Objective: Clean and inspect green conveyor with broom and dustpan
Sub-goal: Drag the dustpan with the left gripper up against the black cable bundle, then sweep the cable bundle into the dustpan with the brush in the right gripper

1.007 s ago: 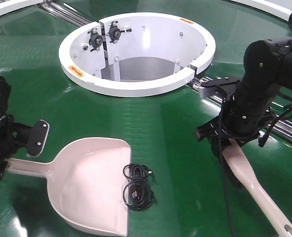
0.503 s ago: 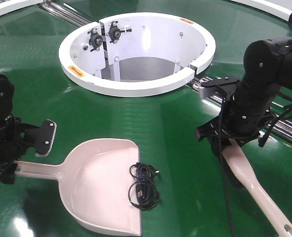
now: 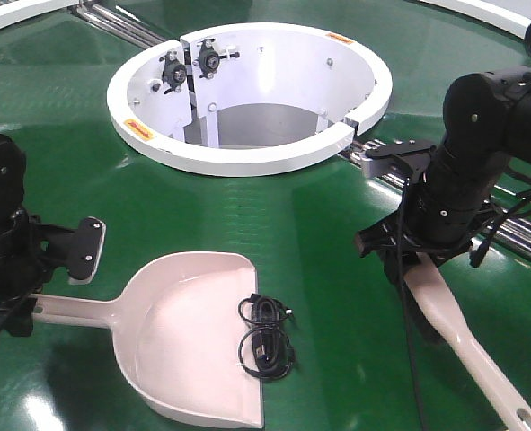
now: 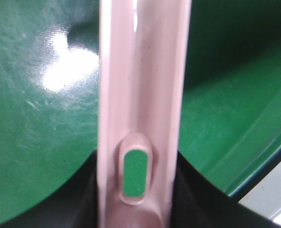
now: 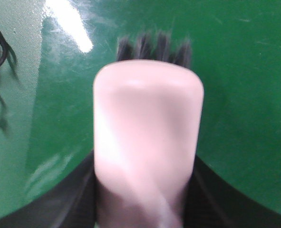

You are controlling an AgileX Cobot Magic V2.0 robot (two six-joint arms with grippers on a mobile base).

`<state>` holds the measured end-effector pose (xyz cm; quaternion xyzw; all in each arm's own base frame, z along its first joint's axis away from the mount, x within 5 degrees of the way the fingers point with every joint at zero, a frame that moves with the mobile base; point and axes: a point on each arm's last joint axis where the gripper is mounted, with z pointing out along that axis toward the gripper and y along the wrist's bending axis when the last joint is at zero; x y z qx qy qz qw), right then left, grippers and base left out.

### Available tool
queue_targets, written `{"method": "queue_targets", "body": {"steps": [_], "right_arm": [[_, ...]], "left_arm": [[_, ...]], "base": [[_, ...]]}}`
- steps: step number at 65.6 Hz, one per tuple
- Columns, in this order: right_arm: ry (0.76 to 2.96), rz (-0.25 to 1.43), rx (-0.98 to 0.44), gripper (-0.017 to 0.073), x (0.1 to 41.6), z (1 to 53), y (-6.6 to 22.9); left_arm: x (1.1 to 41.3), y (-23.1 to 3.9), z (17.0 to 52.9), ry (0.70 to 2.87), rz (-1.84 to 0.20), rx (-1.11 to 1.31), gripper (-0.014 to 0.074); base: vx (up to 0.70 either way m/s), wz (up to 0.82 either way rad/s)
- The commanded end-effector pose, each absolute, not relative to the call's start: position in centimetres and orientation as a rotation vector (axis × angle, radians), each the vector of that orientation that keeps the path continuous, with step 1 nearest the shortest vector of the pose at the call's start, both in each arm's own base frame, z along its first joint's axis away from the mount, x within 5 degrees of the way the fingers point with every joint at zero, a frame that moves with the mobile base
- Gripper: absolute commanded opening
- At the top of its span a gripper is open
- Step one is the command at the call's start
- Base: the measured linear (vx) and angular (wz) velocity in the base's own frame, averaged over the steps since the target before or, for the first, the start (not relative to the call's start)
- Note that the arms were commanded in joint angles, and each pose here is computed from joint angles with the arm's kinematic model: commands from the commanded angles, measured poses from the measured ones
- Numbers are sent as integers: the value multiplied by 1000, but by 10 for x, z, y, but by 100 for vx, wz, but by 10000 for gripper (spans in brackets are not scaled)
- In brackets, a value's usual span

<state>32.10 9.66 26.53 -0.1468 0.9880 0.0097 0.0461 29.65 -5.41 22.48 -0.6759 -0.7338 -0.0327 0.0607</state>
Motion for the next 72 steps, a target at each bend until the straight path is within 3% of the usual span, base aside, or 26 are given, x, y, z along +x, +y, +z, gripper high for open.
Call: {"method": "queue_targets", "body": {"steps": [1, 72], "right_arm": [[2993, 24, -449, -2, 313, 288, 92], [2978, 45, -438, -2, 317, 284, 94]], "left_arm": [[295, -59, 242, -2287, -109, -2068, -24], [295, -59, 242, -2287, -109, -2068, -24]], "base": [[0, 0], [0, 0]]}}
